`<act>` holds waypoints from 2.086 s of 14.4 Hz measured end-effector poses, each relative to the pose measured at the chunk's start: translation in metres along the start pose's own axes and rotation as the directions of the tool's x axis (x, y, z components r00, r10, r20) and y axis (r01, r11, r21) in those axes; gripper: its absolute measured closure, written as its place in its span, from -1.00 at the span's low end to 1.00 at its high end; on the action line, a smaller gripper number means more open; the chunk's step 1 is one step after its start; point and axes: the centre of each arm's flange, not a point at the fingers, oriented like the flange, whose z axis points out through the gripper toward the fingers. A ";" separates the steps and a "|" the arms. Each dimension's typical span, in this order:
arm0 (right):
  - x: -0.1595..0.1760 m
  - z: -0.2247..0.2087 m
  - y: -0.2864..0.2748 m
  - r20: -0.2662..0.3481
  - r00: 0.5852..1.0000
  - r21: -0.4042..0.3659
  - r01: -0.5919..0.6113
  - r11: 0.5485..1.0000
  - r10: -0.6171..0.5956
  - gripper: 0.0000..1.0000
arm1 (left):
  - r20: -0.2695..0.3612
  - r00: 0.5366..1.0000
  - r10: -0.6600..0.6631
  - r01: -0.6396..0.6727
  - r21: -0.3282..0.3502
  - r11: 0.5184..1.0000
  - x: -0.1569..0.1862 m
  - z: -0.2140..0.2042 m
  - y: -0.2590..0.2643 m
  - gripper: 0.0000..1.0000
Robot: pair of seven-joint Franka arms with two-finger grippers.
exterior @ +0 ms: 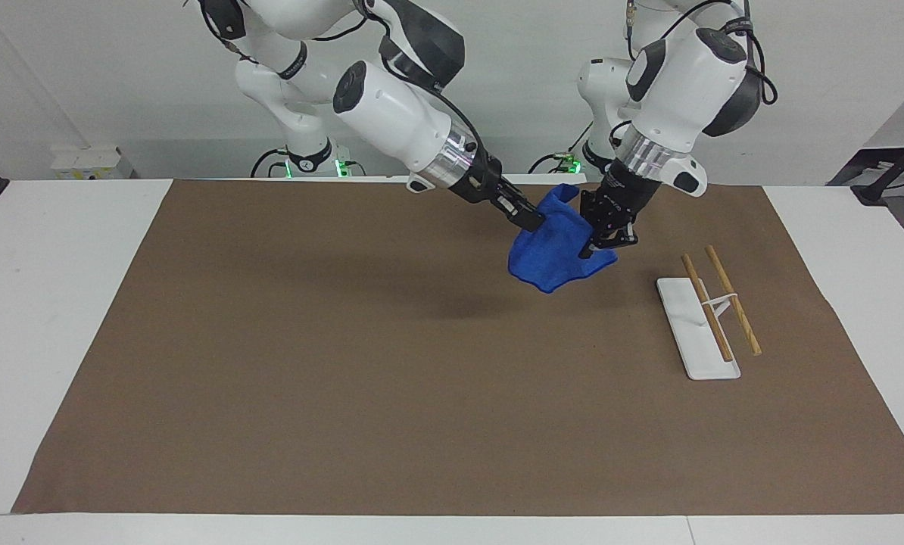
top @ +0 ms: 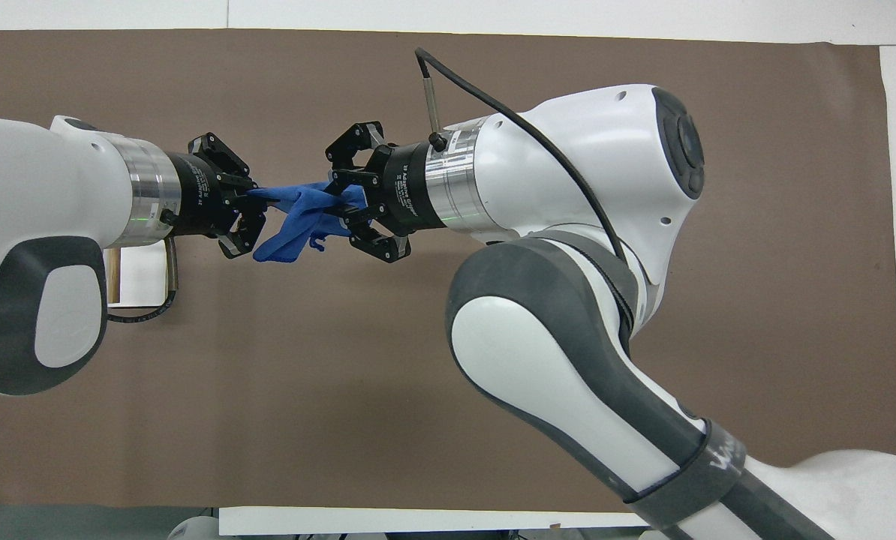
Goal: Right arm passes towel to left arm to hang
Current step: 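Close the left gripper on the towel held by the right gripper, then open the right gripper and withdraw it while the left gripper pulls back, then drape the towel over the wooden rods with the left gripper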
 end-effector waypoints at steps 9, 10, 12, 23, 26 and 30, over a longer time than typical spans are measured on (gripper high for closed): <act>0.004 -0.016 -0.001 -0.043 0.975 -0.012 0.217 0.976 -0.217 -0.52 | 0.014 0.994 0.104 -0.103 -0.037 0.994 0.001 -0.003 0.005 0.96; 0.011 -0.021 0.001 -0.059 0.952 -0.036 0.298 0.954 -0.300 -0.72 | 0.012 0.990 0.142 -0.141 -0.044 0.989 0.005 -0.004 0.009 0.96; 0.035 -0.034 0.006 -0.128 0.858 -0.130 0.482 0.866 -0.497 -1.00 | -0.001 0.978 0.210 -0.210 -0.059 0.976 0.024 -0.008 0.022 0.96; 0.232 -0.238 0.032 -0.041 0.351 -0.736 0.622 0.266 -0.935 -1.00 | -0.095 0.982 0.163 -0.174 -0.122 0.977 0.180 -0.006 0.062 0.96; 0.253 -0.301 0.049 -0.017 0.340 -0.775 0.590 0.228 -0.940 -1.00 | -0.130 0.960 0.248 -0.266 -0.142 0.953 0.213 -0.019 0.071 0.96; 0.260 -0.344 0.062 0.007 0.365 -0.779 0.586 0.224 -0.931 -1.00 | -0.188 0.911 0.368 -0.400 -0.178 0.899 0.246 -0.036 0.083 0.96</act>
